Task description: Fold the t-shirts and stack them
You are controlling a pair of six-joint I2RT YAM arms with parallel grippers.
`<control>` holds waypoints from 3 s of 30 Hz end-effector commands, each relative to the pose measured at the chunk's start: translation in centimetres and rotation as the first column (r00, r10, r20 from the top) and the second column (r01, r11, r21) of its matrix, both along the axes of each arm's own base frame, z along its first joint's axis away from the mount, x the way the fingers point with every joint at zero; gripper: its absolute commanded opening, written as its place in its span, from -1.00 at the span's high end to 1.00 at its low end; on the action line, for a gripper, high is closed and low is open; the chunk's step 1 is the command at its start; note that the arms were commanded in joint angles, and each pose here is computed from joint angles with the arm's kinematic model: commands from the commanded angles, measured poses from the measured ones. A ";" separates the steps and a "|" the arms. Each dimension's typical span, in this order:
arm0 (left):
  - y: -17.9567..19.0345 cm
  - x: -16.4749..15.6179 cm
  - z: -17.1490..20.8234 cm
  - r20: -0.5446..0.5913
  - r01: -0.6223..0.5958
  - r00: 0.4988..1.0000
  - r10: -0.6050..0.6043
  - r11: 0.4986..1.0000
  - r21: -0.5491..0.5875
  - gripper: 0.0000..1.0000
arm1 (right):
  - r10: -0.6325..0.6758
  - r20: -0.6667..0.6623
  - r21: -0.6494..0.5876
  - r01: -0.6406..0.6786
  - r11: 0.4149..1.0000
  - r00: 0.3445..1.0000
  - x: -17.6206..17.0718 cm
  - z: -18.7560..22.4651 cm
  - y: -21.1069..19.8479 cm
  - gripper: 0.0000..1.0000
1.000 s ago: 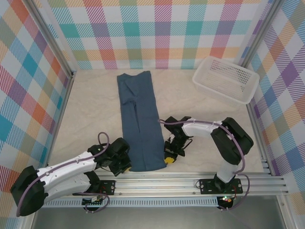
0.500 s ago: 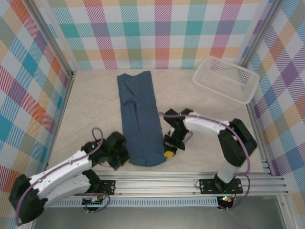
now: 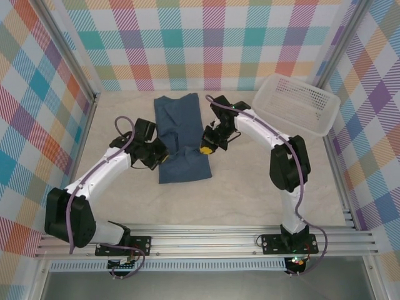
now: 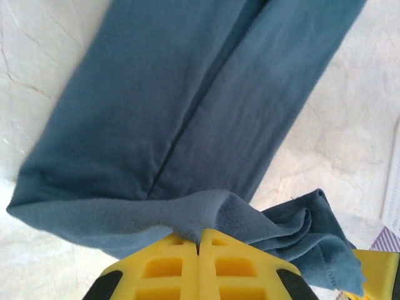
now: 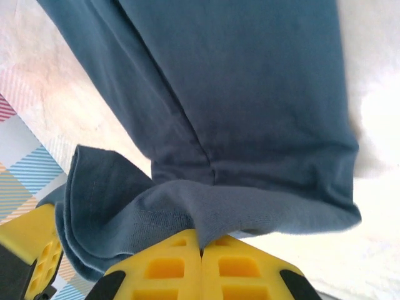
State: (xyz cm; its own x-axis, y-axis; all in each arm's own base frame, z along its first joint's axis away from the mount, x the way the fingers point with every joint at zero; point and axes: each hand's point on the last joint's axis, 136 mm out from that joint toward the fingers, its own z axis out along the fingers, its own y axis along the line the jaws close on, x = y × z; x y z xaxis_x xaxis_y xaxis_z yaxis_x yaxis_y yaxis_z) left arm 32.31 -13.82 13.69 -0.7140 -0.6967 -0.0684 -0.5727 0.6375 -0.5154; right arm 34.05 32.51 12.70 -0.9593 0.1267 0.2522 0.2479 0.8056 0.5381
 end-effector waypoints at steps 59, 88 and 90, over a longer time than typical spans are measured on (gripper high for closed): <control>0.9 -1.4 -10.6 -0.172 -0.136 0.978 0.115 0.984 -0.112 0.11 | 0.014 -0.087 -0.045 -0.018 0.999 0.996 -3.2 -10.6 -2.8 0.24; 4.3 -4.0 -8.6 -0.190 -0.128 0.972 0.138 0.990 0.067 0.13 | -0.015 -0.083 -0.087 0.008 0.996 0.996 -2.4 -10.3 -2.4 1.00; 4.0 -4.0 -9.1 -0.191 -0.126 0.973 0.133 0.991 0.045 0.12 | -0.016 -0.088 -0.083 0.009 0.996 0.996 -2.5 -10.3 -2.4 1.00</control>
